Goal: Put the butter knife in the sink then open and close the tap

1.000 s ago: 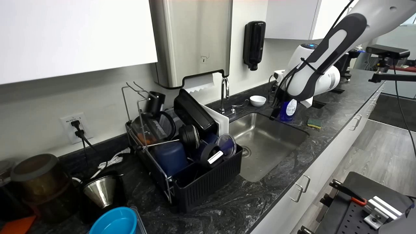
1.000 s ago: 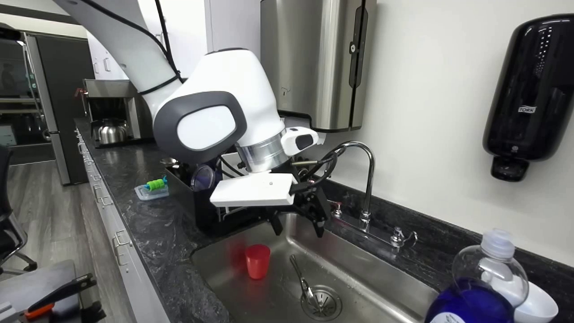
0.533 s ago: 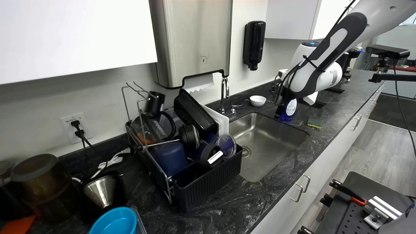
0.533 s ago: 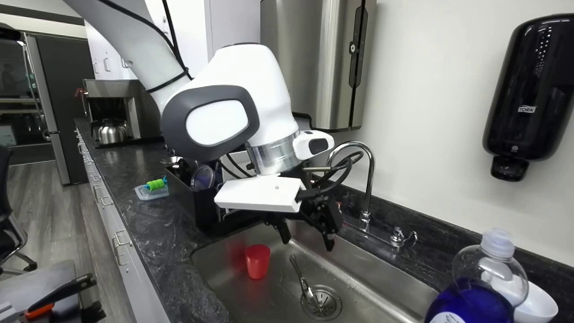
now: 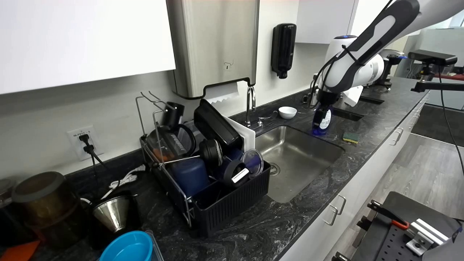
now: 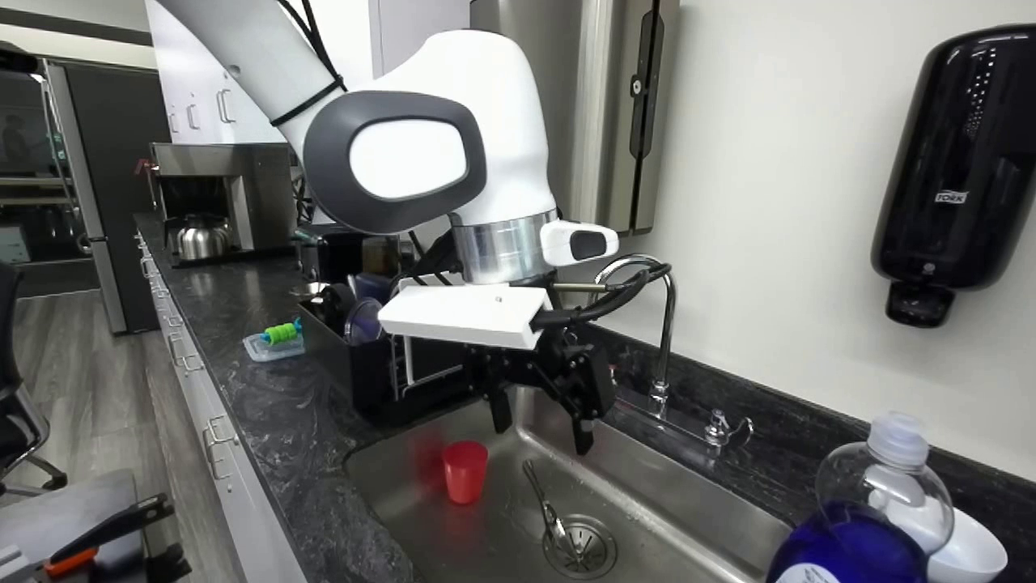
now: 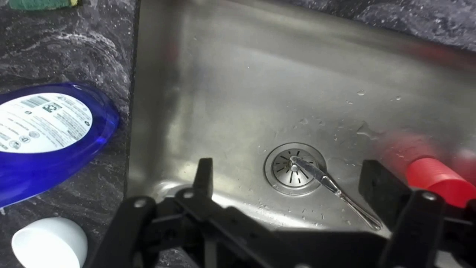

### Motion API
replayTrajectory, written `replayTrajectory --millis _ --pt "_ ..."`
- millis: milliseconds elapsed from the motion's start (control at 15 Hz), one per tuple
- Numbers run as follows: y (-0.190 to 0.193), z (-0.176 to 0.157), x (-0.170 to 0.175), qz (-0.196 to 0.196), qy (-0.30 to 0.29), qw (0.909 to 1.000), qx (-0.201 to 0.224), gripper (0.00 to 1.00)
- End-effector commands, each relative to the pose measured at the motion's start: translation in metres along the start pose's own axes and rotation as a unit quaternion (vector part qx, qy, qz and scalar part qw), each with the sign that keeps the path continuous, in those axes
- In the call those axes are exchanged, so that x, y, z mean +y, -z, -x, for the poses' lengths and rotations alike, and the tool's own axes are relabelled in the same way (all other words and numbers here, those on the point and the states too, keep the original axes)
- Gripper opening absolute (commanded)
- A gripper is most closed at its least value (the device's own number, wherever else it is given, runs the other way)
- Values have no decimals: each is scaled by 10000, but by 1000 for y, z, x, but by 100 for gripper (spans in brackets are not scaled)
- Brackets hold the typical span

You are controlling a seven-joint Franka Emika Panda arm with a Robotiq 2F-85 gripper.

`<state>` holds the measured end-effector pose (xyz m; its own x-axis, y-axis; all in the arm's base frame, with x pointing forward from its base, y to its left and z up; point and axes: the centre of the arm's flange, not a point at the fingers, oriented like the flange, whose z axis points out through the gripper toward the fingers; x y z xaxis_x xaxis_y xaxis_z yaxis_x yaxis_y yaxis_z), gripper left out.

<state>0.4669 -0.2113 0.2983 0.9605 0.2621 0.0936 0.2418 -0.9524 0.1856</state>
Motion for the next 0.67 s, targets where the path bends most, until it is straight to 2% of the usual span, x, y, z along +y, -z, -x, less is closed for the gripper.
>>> replayTrajectory --millis 0,600 --pt "18 6 -1 -166 -81 9993 -332 100" --pt "26 2 -20 -117 -975 9932 -624 100"
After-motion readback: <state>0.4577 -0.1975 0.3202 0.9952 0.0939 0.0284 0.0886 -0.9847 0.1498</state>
